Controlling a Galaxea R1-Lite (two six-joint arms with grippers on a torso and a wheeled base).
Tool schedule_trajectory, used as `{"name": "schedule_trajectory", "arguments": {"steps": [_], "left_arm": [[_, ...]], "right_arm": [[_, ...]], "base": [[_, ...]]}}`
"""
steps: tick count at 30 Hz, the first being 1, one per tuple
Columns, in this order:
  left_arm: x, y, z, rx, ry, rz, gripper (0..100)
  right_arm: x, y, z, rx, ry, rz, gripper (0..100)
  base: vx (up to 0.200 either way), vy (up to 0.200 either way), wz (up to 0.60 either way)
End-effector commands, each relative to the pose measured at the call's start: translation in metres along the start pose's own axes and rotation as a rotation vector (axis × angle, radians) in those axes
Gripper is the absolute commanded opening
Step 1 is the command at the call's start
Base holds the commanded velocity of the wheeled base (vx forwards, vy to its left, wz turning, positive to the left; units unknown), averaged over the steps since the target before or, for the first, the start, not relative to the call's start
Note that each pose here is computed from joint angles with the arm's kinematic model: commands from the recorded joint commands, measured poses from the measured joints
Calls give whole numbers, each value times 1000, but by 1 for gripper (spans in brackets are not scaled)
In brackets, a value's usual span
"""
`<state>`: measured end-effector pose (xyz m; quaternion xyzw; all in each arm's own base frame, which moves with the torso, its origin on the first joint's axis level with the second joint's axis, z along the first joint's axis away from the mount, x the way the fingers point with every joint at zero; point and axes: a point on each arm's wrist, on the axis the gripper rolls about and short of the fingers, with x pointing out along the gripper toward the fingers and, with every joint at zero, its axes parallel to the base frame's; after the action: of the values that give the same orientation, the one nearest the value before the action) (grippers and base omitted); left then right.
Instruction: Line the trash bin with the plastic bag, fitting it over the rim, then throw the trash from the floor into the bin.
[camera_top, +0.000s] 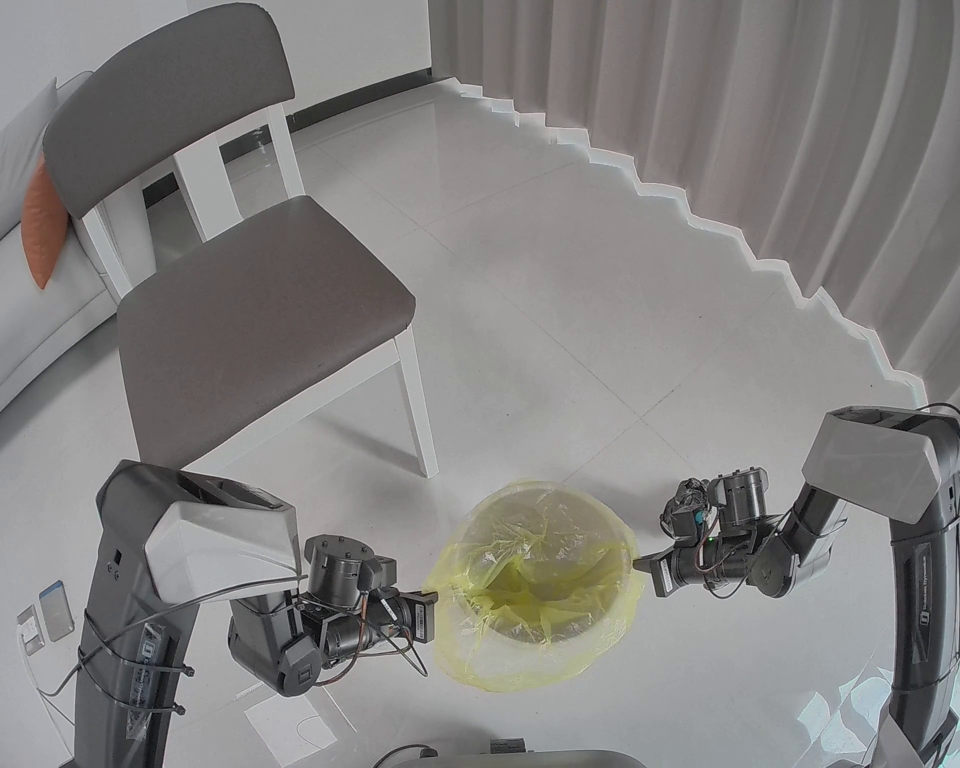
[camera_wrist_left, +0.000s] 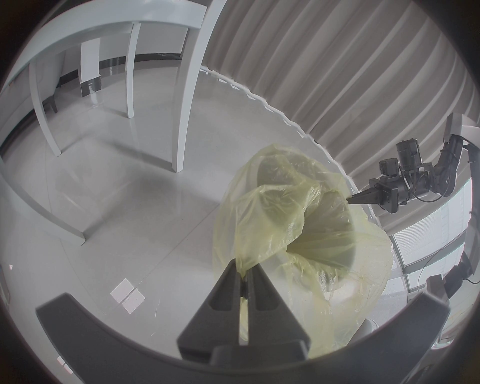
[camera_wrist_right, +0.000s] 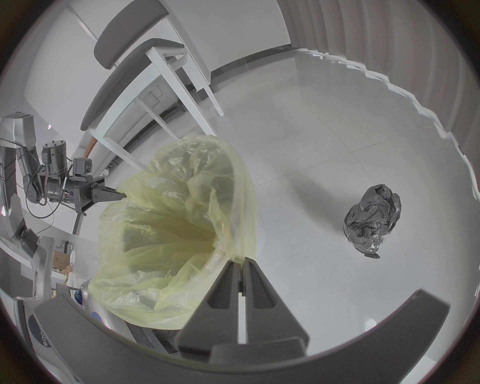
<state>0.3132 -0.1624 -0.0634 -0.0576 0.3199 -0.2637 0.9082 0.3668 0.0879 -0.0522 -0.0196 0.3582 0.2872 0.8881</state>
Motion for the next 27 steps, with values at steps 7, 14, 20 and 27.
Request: {"name": "schedule_trajectory", "arguments": {"steps": [7, 14, 20, 27], "left_arm": [[22, 4, 0, -1, 3, 2, 0], [26, 3, 5, -1, -10, 2, 0], [21, 2, 12, -4, -35, 0, 0], [11, 0, 15, -6, -38, 1, 0]], "right_arm": [[19, -8, -3, 14, 24, 3, 0], [19, -9, -2, 13, 18, 2, 0], [16, -9, 0, 13, 13, -1, 0], [1, -8, 4, 9, 4, -11, 100]], "base": [[0, 0, 0], [0, 0, 0], [0, 0, 0], [0, 0, 0]]}}
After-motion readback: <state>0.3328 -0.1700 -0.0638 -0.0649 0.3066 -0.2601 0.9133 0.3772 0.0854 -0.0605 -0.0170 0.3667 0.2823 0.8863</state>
